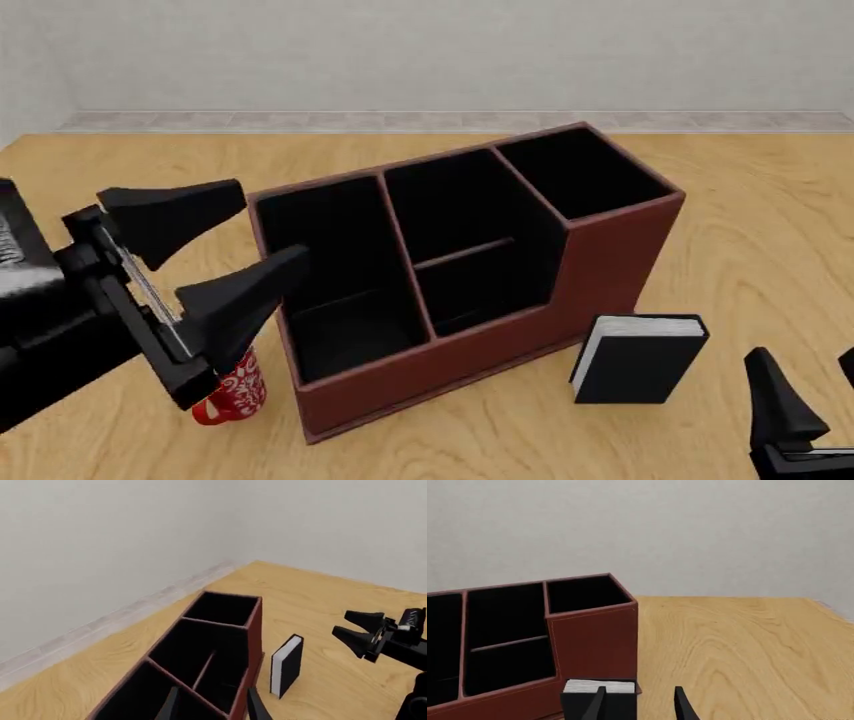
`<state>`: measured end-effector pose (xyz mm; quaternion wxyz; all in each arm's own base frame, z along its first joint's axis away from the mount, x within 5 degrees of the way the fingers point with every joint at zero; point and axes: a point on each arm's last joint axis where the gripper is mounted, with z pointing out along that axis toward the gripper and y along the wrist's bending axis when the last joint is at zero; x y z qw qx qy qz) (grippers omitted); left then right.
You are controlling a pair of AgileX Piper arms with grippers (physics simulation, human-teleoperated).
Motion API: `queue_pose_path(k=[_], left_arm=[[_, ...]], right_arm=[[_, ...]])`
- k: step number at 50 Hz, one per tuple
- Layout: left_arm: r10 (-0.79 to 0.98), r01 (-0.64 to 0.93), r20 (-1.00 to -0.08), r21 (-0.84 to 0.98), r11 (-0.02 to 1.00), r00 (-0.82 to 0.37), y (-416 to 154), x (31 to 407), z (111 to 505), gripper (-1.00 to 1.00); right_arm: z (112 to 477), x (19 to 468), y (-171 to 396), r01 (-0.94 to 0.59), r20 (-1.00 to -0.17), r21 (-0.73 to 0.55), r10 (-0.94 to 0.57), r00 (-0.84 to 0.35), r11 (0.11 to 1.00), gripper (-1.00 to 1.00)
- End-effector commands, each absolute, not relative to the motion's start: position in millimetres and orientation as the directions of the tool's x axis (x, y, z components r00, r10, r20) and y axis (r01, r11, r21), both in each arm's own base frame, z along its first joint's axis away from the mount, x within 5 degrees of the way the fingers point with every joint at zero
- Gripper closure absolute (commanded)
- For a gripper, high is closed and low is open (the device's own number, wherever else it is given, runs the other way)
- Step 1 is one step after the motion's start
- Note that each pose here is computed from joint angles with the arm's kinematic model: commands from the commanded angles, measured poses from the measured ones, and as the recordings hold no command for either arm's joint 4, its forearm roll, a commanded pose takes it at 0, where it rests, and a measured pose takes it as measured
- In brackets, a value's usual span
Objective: Pick up the book and place it in the back compartment of the caddy.
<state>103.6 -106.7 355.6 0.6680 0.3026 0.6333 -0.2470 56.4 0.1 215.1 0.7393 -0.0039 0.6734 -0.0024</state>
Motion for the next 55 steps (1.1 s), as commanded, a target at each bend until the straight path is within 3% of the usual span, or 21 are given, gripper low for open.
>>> queue_pose_path(k=[1,7,10,15,55], left_arm=[[0.109,0.805,-0.993,0.109,0.583,0.055,-167.4,122.9,348.4,-1.0],[0.125,0.833,-0.992,0.08,0.548,0.013,-196.5,131.6,336.3,-1.0],[0.106,0.794,-0.994,0.095,0.6,0.039,-185.5,141.9,340.8,-1.0],[0.127,0.82,-0.99,0.122,0.559,0.061,-205.0,142.4,339.2,-1.0],[0.276,0.867,-0.958,0.067,0.493,-0.083,-310.2,184.5,268.4,-1.0]], right_arm=[[215.3,56.2,0.2,-0.002,-0.995,-0.011,-0.011,0.095,1.0,-1.0],[214.9,56.5,0.1,-0.002,-0.996,-0.005,-0.005,0.09,1.0,-1.0],[215.6,56.1,0.2,-0.002,-0.995,-0.016,-0.015,0.098,1.0,-1.0],[215.1,56.5,0.1,-0.002,-0.996,-0.005,-0.005,0.09,1.0,-1.0],[215.3,56.4,0.2,-0.003,-0.996,-0.007,-0.007,0.092,1.0,-1.0]])
